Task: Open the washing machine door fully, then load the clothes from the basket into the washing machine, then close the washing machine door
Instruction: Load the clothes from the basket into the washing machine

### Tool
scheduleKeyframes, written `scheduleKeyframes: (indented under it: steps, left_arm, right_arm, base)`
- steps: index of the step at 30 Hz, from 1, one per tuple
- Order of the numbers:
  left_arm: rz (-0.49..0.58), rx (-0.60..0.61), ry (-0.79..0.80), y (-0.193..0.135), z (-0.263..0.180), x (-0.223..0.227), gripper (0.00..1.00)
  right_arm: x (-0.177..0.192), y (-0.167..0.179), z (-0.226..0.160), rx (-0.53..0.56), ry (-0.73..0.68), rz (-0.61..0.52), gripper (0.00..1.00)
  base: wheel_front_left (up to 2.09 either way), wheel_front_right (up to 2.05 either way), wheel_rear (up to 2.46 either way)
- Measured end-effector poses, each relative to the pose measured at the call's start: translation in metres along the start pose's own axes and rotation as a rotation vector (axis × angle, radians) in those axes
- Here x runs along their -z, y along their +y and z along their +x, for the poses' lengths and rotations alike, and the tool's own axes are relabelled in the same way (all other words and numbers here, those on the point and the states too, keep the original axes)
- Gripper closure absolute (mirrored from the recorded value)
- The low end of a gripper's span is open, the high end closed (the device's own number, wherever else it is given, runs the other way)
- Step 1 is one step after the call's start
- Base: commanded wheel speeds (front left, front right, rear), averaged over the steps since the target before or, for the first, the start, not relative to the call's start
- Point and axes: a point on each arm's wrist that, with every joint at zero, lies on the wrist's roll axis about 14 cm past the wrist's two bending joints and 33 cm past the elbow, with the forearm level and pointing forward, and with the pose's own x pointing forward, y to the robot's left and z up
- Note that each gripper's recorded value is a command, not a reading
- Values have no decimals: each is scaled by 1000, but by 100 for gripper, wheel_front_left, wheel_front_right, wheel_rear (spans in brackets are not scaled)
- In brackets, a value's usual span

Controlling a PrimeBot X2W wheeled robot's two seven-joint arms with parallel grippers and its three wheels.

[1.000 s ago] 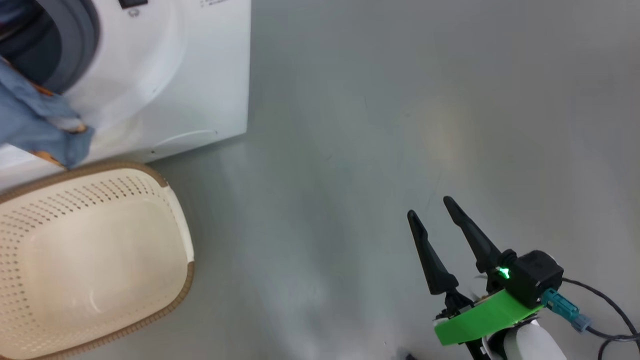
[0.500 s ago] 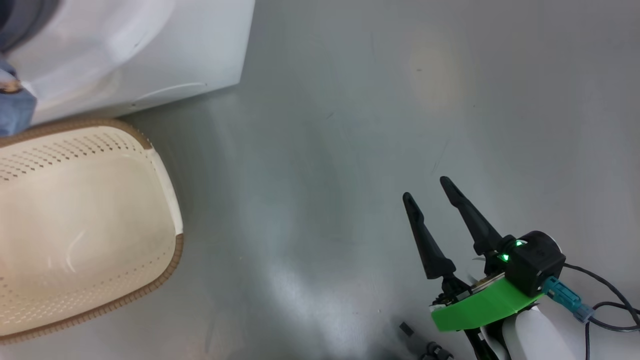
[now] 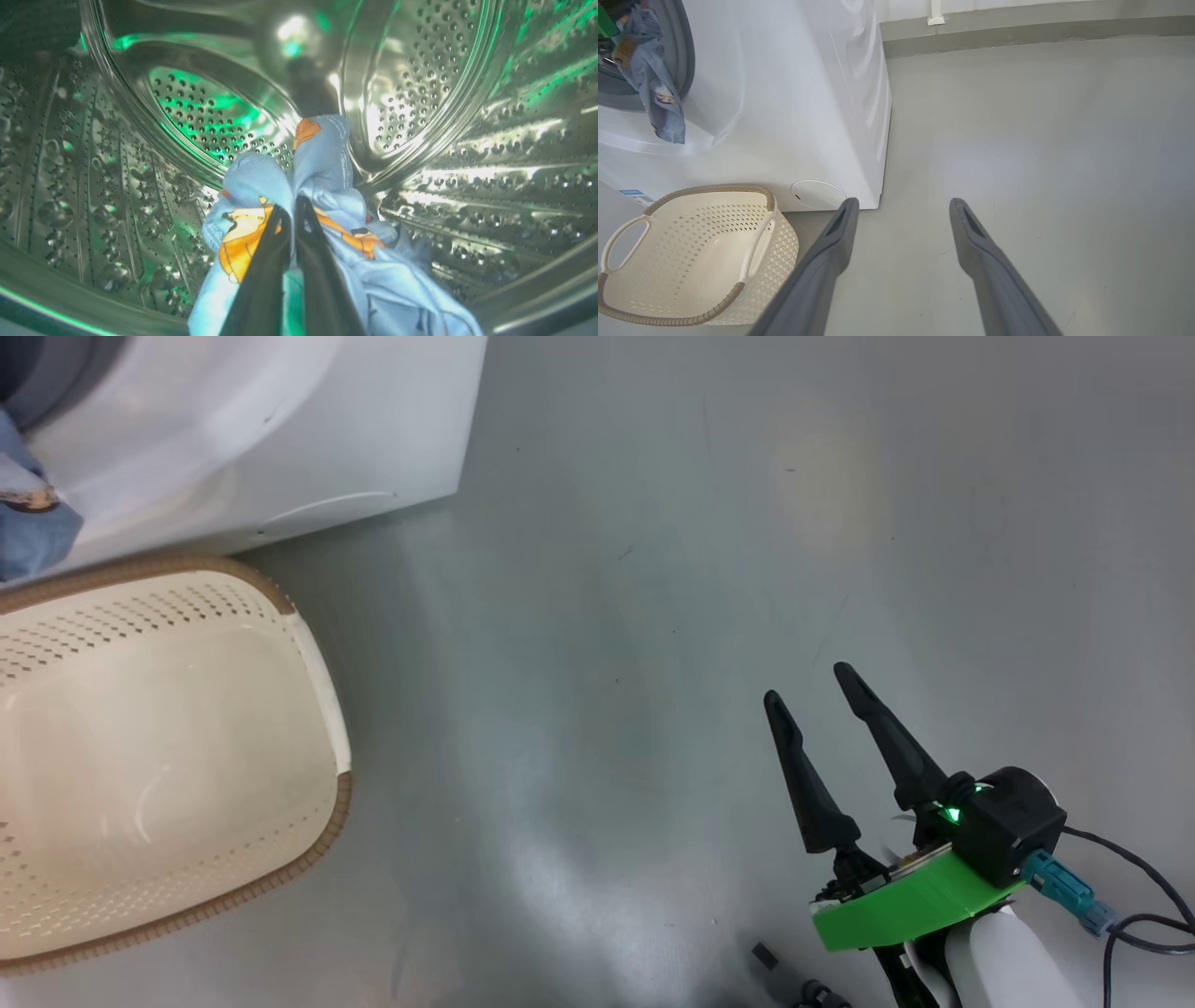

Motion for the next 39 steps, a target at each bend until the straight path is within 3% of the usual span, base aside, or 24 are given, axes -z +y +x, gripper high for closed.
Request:
scheduleKeyframes:
  steps: [26, 39]
  left_arm:
    - [-19, -10, 99, 2, -28, -2, 0]
    - [-48, 46, 135, -1, -70, 14, 0]
  right_arm:
    - [-13, 24, 7, -72, -44, 29, 0]
    - [-26, 35, 25, -125, -91, 13, 0]
  base:
    - [0, 0, 0]
    - [0, 0, 0]
